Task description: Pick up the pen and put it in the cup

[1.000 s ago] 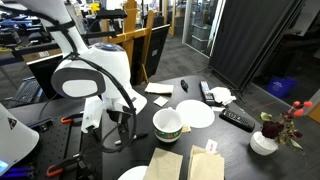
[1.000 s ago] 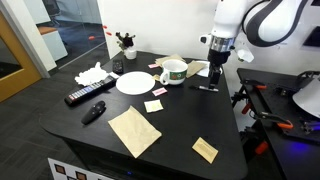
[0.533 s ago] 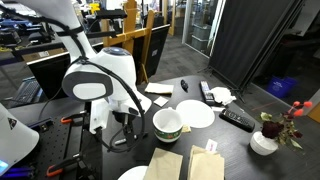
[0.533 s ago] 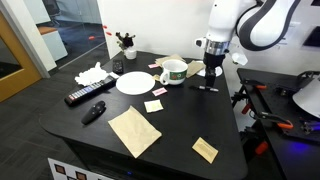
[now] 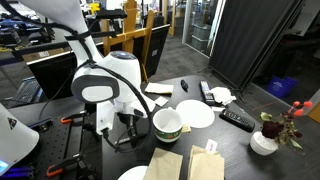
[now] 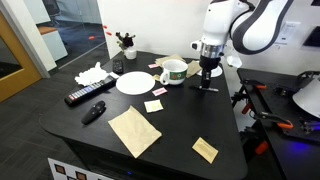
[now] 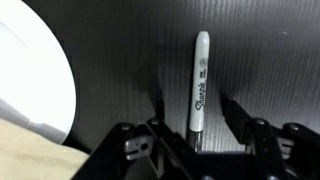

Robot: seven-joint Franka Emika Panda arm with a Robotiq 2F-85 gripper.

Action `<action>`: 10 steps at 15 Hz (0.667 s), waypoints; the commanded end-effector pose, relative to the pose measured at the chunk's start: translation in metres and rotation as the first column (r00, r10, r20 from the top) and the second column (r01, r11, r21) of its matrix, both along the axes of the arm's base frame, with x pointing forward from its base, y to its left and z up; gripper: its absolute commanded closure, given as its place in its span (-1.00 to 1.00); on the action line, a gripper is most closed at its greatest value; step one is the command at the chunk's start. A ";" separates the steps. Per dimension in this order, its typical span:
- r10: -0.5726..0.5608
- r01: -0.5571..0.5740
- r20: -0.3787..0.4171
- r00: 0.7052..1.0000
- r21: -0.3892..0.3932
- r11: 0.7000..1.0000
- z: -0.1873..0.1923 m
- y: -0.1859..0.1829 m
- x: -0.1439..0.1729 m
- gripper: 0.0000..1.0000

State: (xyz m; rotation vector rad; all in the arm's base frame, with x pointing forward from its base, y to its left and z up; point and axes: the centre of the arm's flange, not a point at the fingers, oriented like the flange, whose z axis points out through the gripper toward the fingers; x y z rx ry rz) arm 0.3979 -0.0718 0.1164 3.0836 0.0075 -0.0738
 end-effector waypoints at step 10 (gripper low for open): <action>0.014 -0.015 0.015 1.000 0.016 1.000 0.014 0.007 0.002 0.93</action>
